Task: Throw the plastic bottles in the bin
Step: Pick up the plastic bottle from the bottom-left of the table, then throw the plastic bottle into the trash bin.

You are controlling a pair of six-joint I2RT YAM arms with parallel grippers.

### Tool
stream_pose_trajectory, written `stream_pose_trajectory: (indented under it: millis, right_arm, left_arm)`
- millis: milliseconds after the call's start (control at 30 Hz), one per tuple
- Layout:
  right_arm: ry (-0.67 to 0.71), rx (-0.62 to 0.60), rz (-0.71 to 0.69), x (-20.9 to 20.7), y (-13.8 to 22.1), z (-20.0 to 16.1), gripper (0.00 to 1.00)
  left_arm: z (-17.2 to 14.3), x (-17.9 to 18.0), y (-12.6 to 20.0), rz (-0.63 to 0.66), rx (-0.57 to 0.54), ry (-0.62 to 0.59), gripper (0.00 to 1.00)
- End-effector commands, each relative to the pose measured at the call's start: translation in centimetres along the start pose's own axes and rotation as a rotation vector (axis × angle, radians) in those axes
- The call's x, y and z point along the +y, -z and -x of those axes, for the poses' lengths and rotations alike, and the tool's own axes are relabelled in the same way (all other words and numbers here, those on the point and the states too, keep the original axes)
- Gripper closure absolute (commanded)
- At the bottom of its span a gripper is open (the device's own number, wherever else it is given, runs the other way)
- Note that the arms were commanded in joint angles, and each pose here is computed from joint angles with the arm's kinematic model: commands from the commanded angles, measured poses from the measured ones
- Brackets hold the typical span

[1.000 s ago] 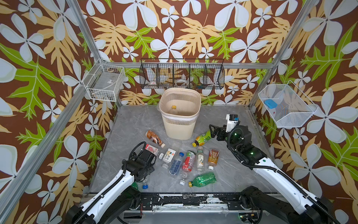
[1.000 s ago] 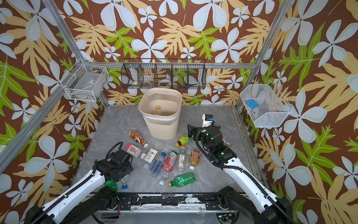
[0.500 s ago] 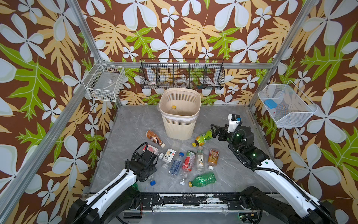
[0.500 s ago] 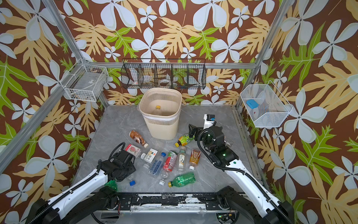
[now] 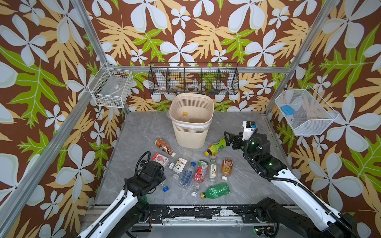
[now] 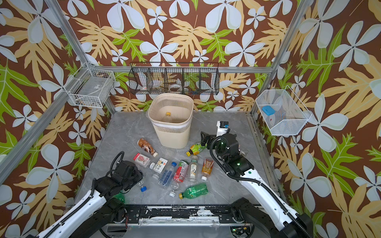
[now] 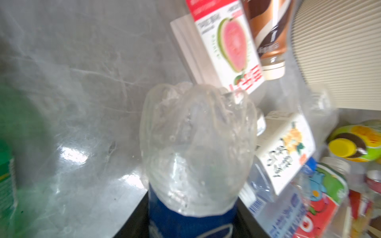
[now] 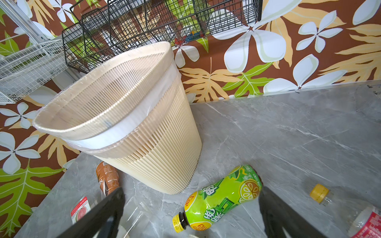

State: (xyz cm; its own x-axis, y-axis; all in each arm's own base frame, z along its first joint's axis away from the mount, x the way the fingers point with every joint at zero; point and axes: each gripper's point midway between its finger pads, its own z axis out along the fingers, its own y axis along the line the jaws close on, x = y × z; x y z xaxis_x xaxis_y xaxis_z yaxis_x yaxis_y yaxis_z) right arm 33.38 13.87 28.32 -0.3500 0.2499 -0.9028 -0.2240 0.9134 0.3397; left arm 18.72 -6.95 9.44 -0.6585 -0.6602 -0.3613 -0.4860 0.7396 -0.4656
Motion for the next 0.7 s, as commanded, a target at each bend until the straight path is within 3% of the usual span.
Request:
stream_pose_trajectory:
  millis: [0, 167, 400, 667]
  right_arm:
    - [-0.008, -0.006, -0.004, -0.1, 0.2, 0.2, 0.0]
    - [-0.008, 0.009, -0.016, -0.4, 0.4, -0.3, 0.0]
    - [0.02, 0.009, -0.053, -0.9, 1.6, 0.2, 0.0]
    - [0.011, 0.001, -0.06, -1.1, 2.0, 0.4, 0.01]
  left_arm:
    - [2.4, -1.8, 3.1, -0.098, -0.107, 0.035, 0.56]
    - [7.2, -7.4, 9.3, -0.354, -0.304, 0.032, 0.56]
    - [10.6, -13.2, 12.4, -0.422, -0.4, -0.11, 0.58]
    - [15.0, -24.4, 15.4, -0.597, -0.512, -0.275, 0.58]
